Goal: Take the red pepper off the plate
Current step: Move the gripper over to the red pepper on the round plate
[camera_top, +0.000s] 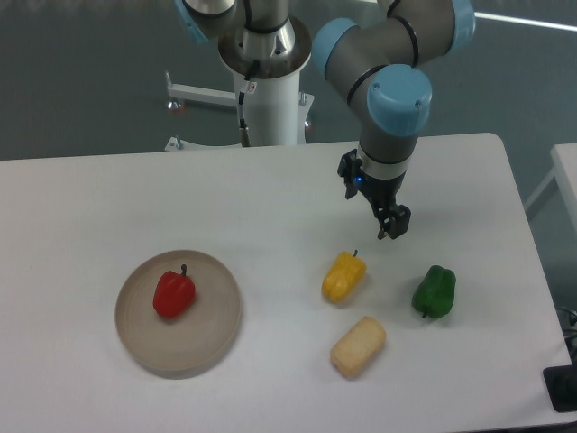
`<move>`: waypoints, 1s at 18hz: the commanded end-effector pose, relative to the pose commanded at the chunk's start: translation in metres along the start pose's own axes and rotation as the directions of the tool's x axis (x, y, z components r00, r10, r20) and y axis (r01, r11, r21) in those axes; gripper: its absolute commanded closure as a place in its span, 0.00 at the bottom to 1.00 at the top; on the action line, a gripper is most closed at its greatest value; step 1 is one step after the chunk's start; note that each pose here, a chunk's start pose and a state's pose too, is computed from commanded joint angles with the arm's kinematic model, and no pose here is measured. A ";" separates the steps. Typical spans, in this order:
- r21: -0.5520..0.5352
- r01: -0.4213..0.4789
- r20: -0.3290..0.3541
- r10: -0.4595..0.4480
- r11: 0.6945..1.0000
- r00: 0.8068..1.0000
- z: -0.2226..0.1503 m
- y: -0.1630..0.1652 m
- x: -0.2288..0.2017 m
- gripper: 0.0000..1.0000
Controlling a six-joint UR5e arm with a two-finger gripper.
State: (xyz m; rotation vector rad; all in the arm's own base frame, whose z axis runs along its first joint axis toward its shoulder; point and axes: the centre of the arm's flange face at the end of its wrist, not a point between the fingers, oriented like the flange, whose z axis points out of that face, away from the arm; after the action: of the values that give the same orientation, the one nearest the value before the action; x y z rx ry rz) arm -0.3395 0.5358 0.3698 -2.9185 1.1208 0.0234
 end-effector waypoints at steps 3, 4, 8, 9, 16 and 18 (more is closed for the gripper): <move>0.000 0.002 -0.006 -0.002 1.000 1.000 0.002 0.000 0.001 0.00; 0.000 0.002 -0.005 -0.002 1.000 1.000 0.002 -0.001 0.001 0.00; 0.007 0.008 -0.005 -0.008 1.000 1.000 -0.001 -0.004 0.004 0.00; 0.007 0.014 -0.011 -0.014 1.000 1.000 0.001 -0.008 0.007 0.00; 0.032 0.211 0.021 -0.211 0.977 0.977 0.001 -0.145 0.061 0.00; 0.034 0.291 0.021 -0.291 0.956 0.956 0.006 -0.174 0.074 0.00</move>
State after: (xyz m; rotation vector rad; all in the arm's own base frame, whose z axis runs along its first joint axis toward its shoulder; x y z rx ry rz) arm -0.1677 0.6155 0.3636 -3.0130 0.6708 0.0396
